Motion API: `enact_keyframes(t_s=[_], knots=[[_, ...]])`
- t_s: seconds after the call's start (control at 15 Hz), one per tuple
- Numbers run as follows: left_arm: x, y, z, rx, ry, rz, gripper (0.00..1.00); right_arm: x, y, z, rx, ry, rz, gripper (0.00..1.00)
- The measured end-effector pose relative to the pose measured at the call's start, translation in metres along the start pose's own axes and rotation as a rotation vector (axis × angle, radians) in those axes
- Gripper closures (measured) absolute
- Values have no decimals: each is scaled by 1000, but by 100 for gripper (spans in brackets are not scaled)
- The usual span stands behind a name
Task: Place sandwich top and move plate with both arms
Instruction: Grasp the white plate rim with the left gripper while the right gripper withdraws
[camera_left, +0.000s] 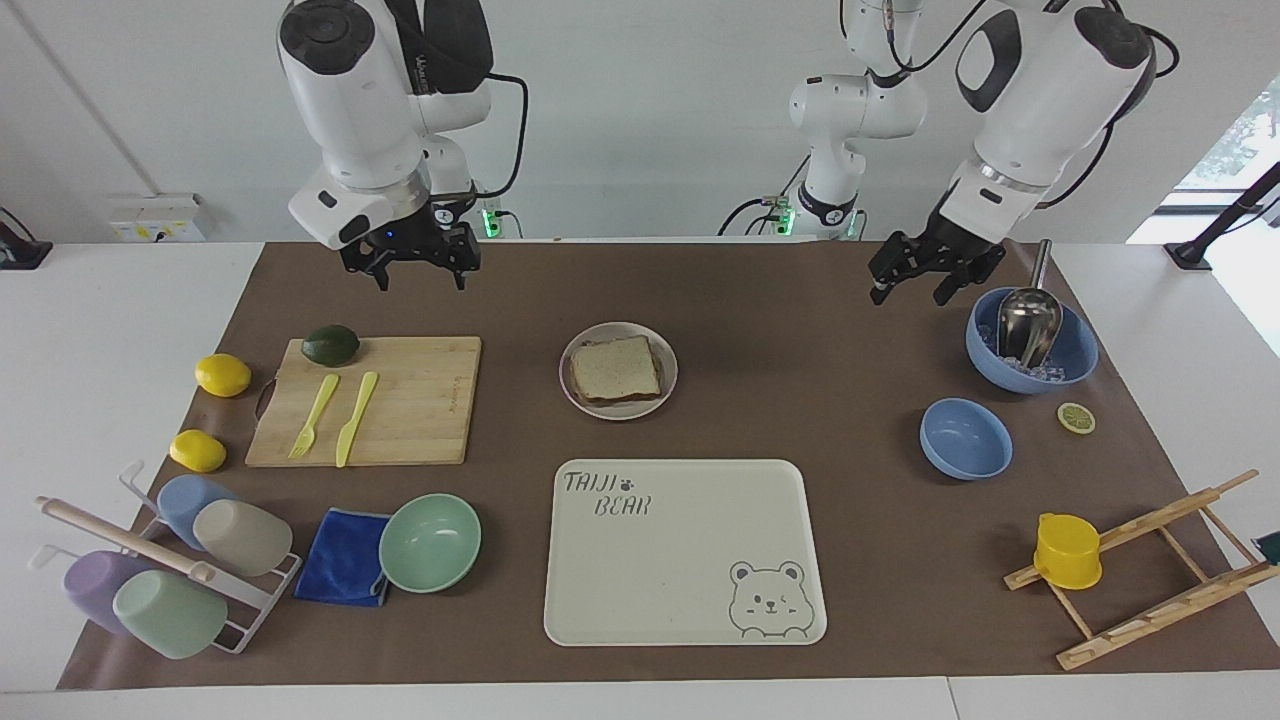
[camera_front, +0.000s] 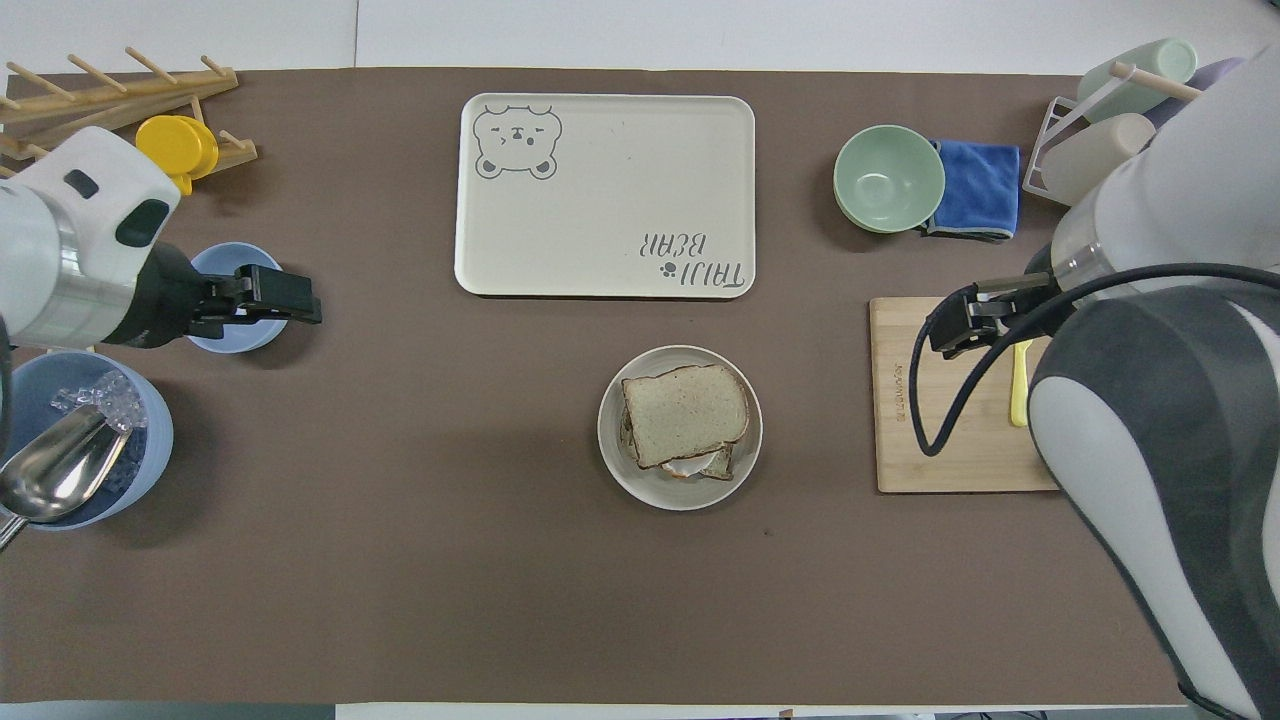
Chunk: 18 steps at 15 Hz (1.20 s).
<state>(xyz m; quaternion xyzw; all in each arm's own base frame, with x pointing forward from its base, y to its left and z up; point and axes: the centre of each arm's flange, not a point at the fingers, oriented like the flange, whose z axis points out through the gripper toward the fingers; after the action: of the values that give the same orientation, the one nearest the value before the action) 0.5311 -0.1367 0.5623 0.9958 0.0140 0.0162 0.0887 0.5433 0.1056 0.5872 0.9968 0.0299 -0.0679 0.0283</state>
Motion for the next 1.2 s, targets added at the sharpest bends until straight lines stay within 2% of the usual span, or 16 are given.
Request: enact_keyframes(t_s=[0.33,0.6,0.8,1.0,1.2], knots=[[-17,60,65,-30,-6,27,0,-8,20,9,3,-46,-3,0],[-31,112,142,-27,-9,46,0,-11,40,17,12,-50,-19,0],[-49,126,191,-17,-13,72,0,-12,51,16,16,-47,1,0],[-63,128,214,-11,-10,86,0,-11,80,20,26,-45,11,0],[-76,143,234,-6,-19,101,0,-7,103,20,33,-8,-14,0]])
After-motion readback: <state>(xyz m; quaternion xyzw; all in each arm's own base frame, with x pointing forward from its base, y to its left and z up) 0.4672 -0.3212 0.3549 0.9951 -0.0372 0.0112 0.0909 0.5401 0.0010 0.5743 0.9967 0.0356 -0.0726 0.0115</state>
